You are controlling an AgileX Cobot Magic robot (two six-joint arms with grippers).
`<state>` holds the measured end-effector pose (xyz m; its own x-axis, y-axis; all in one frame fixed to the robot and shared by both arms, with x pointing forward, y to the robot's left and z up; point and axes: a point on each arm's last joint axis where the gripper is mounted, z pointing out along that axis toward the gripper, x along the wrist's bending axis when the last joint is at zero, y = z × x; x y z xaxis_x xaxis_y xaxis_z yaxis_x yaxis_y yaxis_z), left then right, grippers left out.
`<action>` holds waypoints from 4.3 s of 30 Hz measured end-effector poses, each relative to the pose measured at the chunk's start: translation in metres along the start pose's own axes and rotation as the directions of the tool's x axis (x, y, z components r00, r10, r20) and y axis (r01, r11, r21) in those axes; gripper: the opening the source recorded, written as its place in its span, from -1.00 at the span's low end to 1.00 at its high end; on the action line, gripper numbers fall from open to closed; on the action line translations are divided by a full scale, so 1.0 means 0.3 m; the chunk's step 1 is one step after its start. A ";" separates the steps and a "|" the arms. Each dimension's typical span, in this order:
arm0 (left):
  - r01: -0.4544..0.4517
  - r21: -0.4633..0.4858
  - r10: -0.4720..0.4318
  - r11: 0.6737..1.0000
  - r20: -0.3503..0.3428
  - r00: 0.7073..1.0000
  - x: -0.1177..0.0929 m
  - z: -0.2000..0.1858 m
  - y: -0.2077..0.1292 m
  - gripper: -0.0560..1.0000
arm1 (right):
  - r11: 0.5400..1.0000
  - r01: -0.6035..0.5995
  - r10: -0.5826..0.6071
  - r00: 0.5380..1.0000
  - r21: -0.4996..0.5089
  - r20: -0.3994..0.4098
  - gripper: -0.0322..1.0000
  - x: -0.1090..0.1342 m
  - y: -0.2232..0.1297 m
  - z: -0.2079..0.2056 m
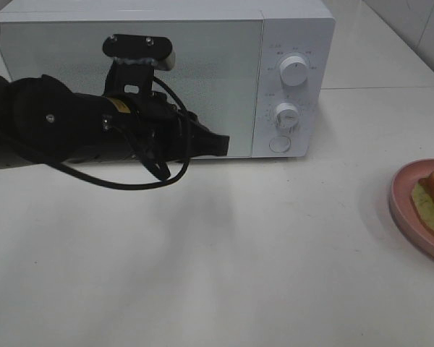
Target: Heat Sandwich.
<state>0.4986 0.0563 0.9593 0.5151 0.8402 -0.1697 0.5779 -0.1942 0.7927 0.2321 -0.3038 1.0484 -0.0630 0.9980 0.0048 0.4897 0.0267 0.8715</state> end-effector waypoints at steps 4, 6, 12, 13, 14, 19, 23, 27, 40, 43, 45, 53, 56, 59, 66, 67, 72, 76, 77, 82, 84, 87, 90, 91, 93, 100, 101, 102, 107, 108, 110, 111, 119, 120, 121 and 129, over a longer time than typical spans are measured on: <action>-0.006 0.166 -0.005 0.986 0.066 0.998 -0.022 -0.028 -0.036 0.64 | 1.000 0.000 0.000 1.000 -0.001 0.000 0.54 0.000 0.000 0.000; -0.012 0.191 -0.003 0.981 0.079 0.997 -0.026 -0.038 -0.039 0.85 | 1.000 0.000 0.000 1.000 -0.001 0.000 0.54 0.000 0.000 0.000; -0.170 0.352 0.113 0.920 0.177 0.978 -0.044 -0.121 -0.059 0.95 | 1.000 0.000 0.000 1.000 -0.001 0.000 0.54 0.000 0.000 0.000; -0.200 0.374 0.136 0.906 0.190 0.972 -0.044 -0.137 -0.062 0.95 | 1.000 0.000 0.000 1.000 -0.001 0.000 0.54 0.000 0.000 0.000; -0.246 0.405 0.172 0.881 0.209 0.963 -0.043 -0.163 -0.064 0.95 | 1.000 0.000 0.000 1.000 -0.001 0.000 0.54 0.000 0.000 0.000; -0.279 0.475 0.192 0.834 0.224 0.955 -0.038 -0.213 -0.070 0.95 | 1.000 0.000 0.000 1.000 -0.001 0.000 0.54 0.000 0.000 0.000; -0.240 0.539 0.154 0.808 0.199 0.968 -0.018 -0.226 -0.080 0.95 | 1.000 0.000 0.000 1.000 -0.001 0.000 0.54 0.000 0.000 0.000; -0.137 0.612 0.076 0.779 0.125 0.989 0.066 -0.235 -0.078 0.95 | 1.000 0.000 0.000 1.000 -0.001 0.000 0.54 0.000 0.000 0.000; 0.295 0.625 -0.208 0.723 -0.211 0.955 0.441 -0.419 -0.033 0.95 | 1.000 0.000 0.000 1.000 -0.001 0.000 0.54 0.000 0.000 0.000; 0.361 0.586 -0.246 0.725 -0.269 0.931 0.483 -0.481 -0.024 0.95 | 1.000 0.000 0.000 1.000 -0.001 0.000 0.54 0.000 0.000 0.000; 0.401 0.565 -0.265 0.721 -0.310 0.913 0.504 -0.523 -0.021 0.95 | 1.000 0.000 0.000 1.000 -0.001 0.000 0.54 0.000 0.000 0.000; 0.450 0.480 -0.283 0.753 -0.382 0.880 0.486 -0.683 -0.029 0.95 | 1.000 0.000 0.000 1.000 -0.001 0.000 0.54 0.000 0.000 0.000; 0.445 0.455 -0.277 0.772 -0.389 0.879 0.455 -0.733 -0.059 0.95 | 1.000 0.000 0.000 1.000 -0.001 0.000 0.54 0.000 0.000 0.000; 0.430 0.426 -0.264 0.796 -0.395 0.880 0.420 -0.785 -0.099 0.95 | 1.000 0.000 0.000 1.000 -0.001 0.000 0.54 0.000 0.000 0.000; 0.402 0.346 -0.259 0.848 -0.392 0.883 0.344 -0.876 -0.201 0.95 | 1.000 0.000 0.000 1.000 -0.001 0.000 0.54 0.000 0.000 0.000; 0.391 0.321 -0.256 0.863 -0.390 0.884 0.328 -0.894 -0.227 0.95 | 1.000 0.000 0.000 1.000 -0.001 0.000 0.54 0.000 0.000 0.000; 0.364 0.247 -0.251 0.898 -0.391 0.886 0.294 -0.930 -0.291 0.95 | 1.000 0.000 0.000 1.000 -0.001 0.000 0.54 0.000 0.000 0.000; 0.344 0.191 -0.247 0.919 -0.402 0.882 0.280 -0.958 -0.303 0.95 | 1.000 0.000 0.000 1.000 -0.001 0.000 0.54 0.000 0.000 0.000; 0.331 0.156 -0.245 0.931 -0.406 0.880 0.270 -0.976 -0.307 0.95 | 1.000 0.000 0.000 1.000 -0.001 0.000 0.54 0.000 0.000 0.000; 0.302 0.082 -0.245 0.950 -0.405 0.881 0.248 -1.010 -0.317 0.95 | 1.000 0.000 0.000 1.000 -0.001 0.000 0.54 0.000 0.000 0.000; 0.298 0.070 -0.246 0.952 -0.406 0.880 0.245 -1.016 -0.320 0.95 | 1.000 0.000 0.000 1.000 -0.001 0.000 0.54 0.000 0.000 0.000; 0.284 0.042 -0.243 0.958 -0.405 0.881 0.236 -1.029 -0.328 0.95 | 1.000 0.000 0.000 1.000 -0.001 0.000 0.54 0.000 0.000 0.000; 0.277 0.029 -0.242 0.961 -0.405 0.882 0.232 -1.035 -0.331 0.95 | 1.000 0.000 0.000 1.000 -0.001 0.000 0.54 0.000 0.000 0.000; 0.270 0.016 -0.240 0.963 -0.404 0.883 0.227 -1.041 -0.333 0.95 | 1.000 0.000 0.000 1.000 -0.001 0.000 0.54 0.000 0.000 0.000; 0.266 0.010 -0.240 0.964 -0.404 0.883 0.225 -1.044 -0.335 0.95 | 1.000 0.000 0.000 1.000 -0.001 0.000 0.54 0.000 0.000 0.000; 0.200 -0.106 -0.226 0.974 -0.399 0.888 0.189 -1.095 -0.365 0.95 | 1.000 0.000 0.000 1.000 -0.001 0.000 0.54 0.000 0.000 0.000; 0.187 -0.128 -0.224 0.974 -0.399 0.889 0.182 -1.105 -0.371 0.95 | 1.000 0.000 0.000 1.000 -0.001 0.000 0.54 0.000 0.000 0.000; 0.177 -0.147 -0.221 0.973 -0.398 0.890 0.176 -1.112 -0.377 0.95 | 1.000 0.000 0.000 1.000 -0.001 0.000 0.54 0.000 0.000 0.000; 0.118 -0.243 -0.209 0.963 -0.396 0.894 0.146 -1.151 -0.411 0.95 | 1.000 0.000 0.000 1.000 -0.001 0.000 0.54 0.000 0.000 0.000; 0.118 -0.243 -0.209 0.963 -0.396 0.894 0.146 -1.151 -0.411 0.95 | 1.000 0.000 0.000 1.000 -0.001 0.000 0.54 0.000 0.000 0.000; 0.113 -0.251 -0.208 0.961 -0.396 0.894 0.143 -1.154 -0.414 0.95 | 1.000 0.000 0.000 1.000 -0.001 0.000 0.54 0.000 0.000 0.000; 0.113 -0.251 -0.208 0.961 -0.396 0.894 0.143 -1.154 -0.414 0.95 | 1.000 0.000 0.000 1.000 -0.001 0.000 0.54 0.000 0.000 0.000; 0.113 -0.251 -0.208 0.961 -0.396 0.894 0.143 -1.154 -0.414 0.95 | 1.000 0.000 0.000 1.000 -0.001 0.000 0.54 0.000 0.000 0.000; 0.113 -0.251 -0.208 0.961 -0.396 0.894 0.143 -1.154 -0.414 0.95 | 1.000 0.000 0.000 1.000 -0.001 0.000 0.54 0.000 0.000 0.000; 0.113 -0.251 -0.208 0.961 -0.396 0.894 0.143 -1.154 -0.414 0.95 | 1.000 0.000 0.000 1.000 -0.001 0.000 0.54 0.000 0.000 0.000; 0.113 -0.251 -0.208 0.961 -0.396 0.894 0.143 -1.154 -0.414 0.95 | 1.000 0.000 0.000 1.000 -0.001 0.000 0.54 0.000 0.000 0.000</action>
<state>0.2298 0.2919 1.0563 0.0893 0.9924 -0.0848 0.4549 0.0351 0.8898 0.2321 -0.3038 1.0485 -0.0630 0.9980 0.0048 0.4888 0.0267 0.8720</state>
